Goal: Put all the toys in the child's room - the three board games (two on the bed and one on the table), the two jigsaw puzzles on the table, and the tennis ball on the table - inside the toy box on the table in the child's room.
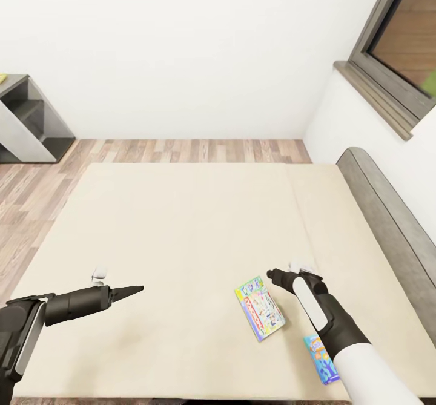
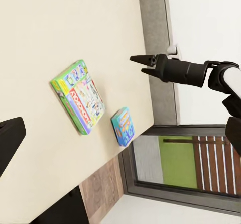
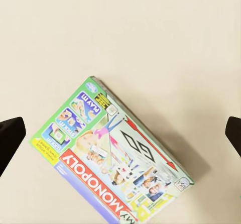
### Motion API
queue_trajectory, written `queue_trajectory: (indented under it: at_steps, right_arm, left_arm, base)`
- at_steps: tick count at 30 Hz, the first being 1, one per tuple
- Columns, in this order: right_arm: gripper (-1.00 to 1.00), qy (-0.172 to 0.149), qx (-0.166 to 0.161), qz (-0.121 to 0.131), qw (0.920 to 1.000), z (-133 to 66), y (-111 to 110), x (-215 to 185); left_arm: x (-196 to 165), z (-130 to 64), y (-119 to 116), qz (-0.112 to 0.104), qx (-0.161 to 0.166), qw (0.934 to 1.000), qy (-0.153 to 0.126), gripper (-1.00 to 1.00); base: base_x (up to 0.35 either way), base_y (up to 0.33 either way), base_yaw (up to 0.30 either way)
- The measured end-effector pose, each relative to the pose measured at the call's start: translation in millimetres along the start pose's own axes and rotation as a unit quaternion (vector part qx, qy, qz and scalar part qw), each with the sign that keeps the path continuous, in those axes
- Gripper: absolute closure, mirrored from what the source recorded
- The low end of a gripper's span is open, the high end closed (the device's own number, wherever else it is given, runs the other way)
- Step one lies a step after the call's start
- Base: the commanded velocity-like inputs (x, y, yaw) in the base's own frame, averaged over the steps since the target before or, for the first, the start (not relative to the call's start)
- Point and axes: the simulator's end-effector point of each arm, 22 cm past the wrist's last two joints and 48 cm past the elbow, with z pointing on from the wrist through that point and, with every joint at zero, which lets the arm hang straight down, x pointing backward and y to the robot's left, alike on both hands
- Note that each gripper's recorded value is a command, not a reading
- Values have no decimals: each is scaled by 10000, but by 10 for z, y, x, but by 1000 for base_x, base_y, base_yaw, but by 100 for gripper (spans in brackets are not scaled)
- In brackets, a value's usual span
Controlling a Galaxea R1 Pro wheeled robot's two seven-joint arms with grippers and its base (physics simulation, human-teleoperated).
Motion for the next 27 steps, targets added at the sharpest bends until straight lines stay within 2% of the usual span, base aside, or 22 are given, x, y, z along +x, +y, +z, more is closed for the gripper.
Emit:
queue_trajectory:
  at_steps: [27]
  right_arm:
    - [-100,218,67,-14,9997,172,-61,205]
  left_arm:
    - [120,93,145,-200,-8,9997,104,-100]
  base:
    - [0,0,0]
